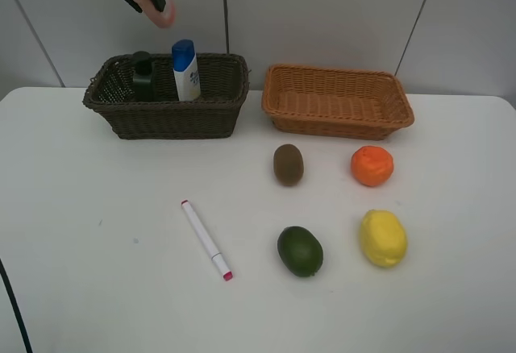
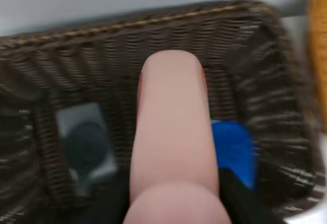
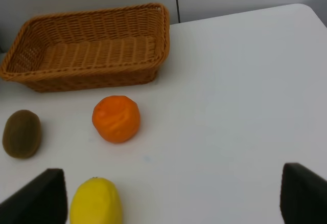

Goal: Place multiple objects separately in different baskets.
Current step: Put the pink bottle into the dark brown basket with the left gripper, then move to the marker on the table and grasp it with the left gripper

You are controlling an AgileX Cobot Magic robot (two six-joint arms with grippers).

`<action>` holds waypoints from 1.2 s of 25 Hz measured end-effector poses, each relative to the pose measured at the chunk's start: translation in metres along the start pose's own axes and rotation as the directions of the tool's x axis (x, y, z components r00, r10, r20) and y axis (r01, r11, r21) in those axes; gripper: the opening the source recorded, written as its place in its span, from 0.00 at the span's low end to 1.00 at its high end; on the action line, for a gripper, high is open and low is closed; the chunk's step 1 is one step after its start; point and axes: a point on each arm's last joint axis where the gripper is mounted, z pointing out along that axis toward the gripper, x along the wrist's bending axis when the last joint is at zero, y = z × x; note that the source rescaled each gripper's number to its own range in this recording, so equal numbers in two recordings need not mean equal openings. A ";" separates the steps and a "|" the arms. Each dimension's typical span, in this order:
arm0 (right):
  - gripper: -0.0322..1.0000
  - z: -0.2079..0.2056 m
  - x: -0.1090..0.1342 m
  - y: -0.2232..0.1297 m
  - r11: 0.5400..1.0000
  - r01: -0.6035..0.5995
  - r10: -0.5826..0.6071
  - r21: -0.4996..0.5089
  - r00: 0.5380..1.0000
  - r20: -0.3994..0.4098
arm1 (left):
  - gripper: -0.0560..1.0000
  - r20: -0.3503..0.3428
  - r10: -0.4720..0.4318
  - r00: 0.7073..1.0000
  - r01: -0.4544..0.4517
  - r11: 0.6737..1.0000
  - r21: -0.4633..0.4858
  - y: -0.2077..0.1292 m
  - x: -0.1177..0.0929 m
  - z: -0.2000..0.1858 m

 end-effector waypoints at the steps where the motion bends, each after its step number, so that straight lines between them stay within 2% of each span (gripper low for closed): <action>1: 0.96 0.000 0.000 0.000 1.000 0.000 0.000 0.000 1.000 0.000 | 0.32 -0.023 0.006 1.000 -0.005 1.000 0.011 0.000 0.002 0.008; 6: 0.96 0.000 0.000 0.000 1.000 0.000 0.000 0.000 1.000 0.000 | 0.32 -0.066 -0.007 0.998 0.012 0.996 0.085 -0.005 0.008 0.048; 11: 0.96 0.000 0.000 0.000 1.000 0.000 0.000 0.000 1.000 0.000 | 0.32 -0.071 -0.030 0.997 0.037 0.994 0.106 -0.007 0.009 0.060; 12: 0.96 0.000 0.000 0.000 1.000 0.000 0.000 0.000 1.000 0.000 | 0.36 -0.071 -0.030 0.997 0.037 0.994 0.103 -0.006 0.009 0.060; 13: 0.96 0.000 0.000 0.000 1.000 0.000 0.000 0.000 1.000 0.000 | 0.48 -0.070 -0.030 0.997 0.037 0.994 0.100 -0.006 0.009 0.060; 15: 0.96 0.000 0.000 0.000 1.000 0.000 0.000 0.000 1.000 0.000 | 0.81 -0.071 -0.032 0.997 0.039 0.994 0.104 -0.006 0.009 0.060; 16: 0.96 0.000 0.000 0.000 1.000 0.000 0.000 0.000 1.000 0.000 | 0.90 -0.072 -0.032 0.997 0.040 0.994 0.104 -0.006 0.009 0.060; 18: 0.96 0.000 0.000 0.000 1.000 0.000 0.000 0.000 1.000 0.000 | 0.97 -0.080 -0.030 0.996 0.038 0.994 0.100 -0.006 0.010 0.059; 21: 0.96 0.000 0.000 0.000 1.000 0.000 0.000 0.000 1.000 0.000 | 1.00 -0.082 -0.046 0.996 0.052 0.996 0.070 -0.002 0.010 0.050; 24: 0.96 0.000 0.000 0.000 1.000 0.000 0.000 0.000 1.000 0.000 | 1.00 -0.065 -0.066 0.996 0.066 0.998 -0.005 0.008 0.007 0.027; 30: 0.96 0.000 0.000 0.000 1.000 0.000 0.000 0.000 1.000 0.000 | 1.00 0.071 -0.084 0.994 0.092 0.989 -0.117 0.013 -0.007 -0.038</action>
